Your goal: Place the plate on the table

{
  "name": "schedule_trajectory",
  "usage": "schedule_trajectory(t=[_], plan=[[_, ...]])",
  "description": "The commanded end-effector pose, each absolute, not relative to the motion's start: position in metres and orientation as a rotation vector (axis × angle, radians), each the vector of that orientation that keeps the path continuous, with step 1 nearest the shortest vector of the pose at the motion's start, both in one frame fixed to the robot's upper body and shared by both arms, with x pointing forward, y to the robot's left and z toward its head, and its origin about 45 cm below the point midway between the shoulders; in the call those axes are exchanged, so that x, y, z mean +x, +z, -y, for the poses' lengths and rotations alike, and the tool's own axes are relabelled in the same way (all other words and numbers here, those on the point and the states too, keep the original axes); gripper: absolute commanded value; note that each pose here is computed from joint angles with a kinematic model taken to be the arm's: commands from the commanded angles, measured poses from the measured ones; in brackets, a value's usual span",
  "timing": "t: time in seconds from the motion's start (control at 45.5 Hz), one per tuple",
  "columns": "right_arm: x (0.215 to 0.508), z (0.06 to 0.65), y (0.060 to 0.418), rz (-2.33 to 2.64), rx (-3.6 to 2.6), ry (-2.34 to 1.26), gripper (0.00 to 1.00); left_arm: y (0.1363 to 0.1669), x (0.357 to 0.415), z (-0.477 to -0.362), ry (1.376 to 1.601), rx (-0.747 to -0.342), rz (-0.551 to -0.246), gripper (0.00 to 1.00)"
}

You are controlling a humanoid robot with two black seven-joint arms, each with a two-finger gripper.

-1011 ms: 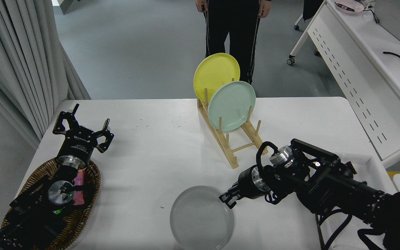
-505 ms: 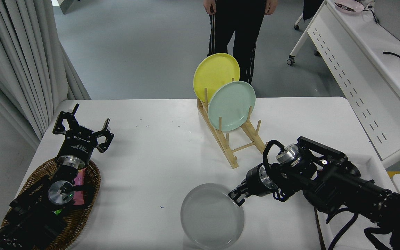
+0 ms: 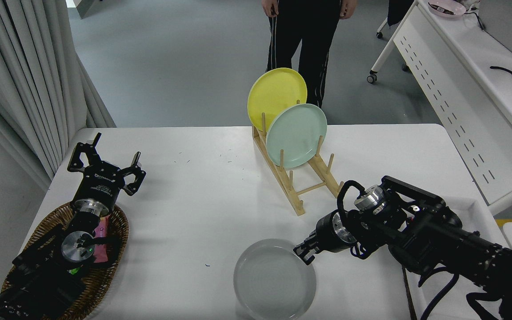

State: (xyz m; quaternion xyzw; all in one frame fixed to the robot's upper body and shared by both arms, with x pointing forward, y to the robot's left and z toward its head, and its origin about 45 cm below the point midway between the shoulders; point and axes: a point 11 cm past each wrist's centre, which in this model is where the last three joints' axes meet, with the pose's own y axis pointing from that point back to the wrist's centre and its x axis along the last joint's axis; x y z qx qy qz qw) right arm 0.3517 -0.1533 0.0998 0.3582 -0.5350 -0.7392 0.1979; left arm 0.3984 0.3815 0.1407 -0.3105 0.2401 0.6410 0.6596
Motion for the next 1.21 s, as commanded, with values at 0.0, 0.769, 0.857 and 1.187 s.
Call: schedule_trajectory(t=[0.0,0.769,0.857,1.187], plan=[[0.356,0.149,0.106,1.484,1.017,-2.103,1.00,0.1408,0.3985,-0.382,1.451,-0.703,-0.543,1.00],[0.375,0.074,0.215,0.733,2.287,-2.153,1.00,0.1408,0.3985,-0.382,1.451,-0.703,-0.543,1.00],[0.377,0.074,0.234,0.640,2.457,-2.080,1.00,0.1410,0.3985,-0.382,1.451,-0.704,-0.543,1.00],[0.437,0.121,0.330,0.946,2.942,-1.645,1.00,0.1408,0.3985,-0.382,1.451,-0.703,-0.543,1.00]])
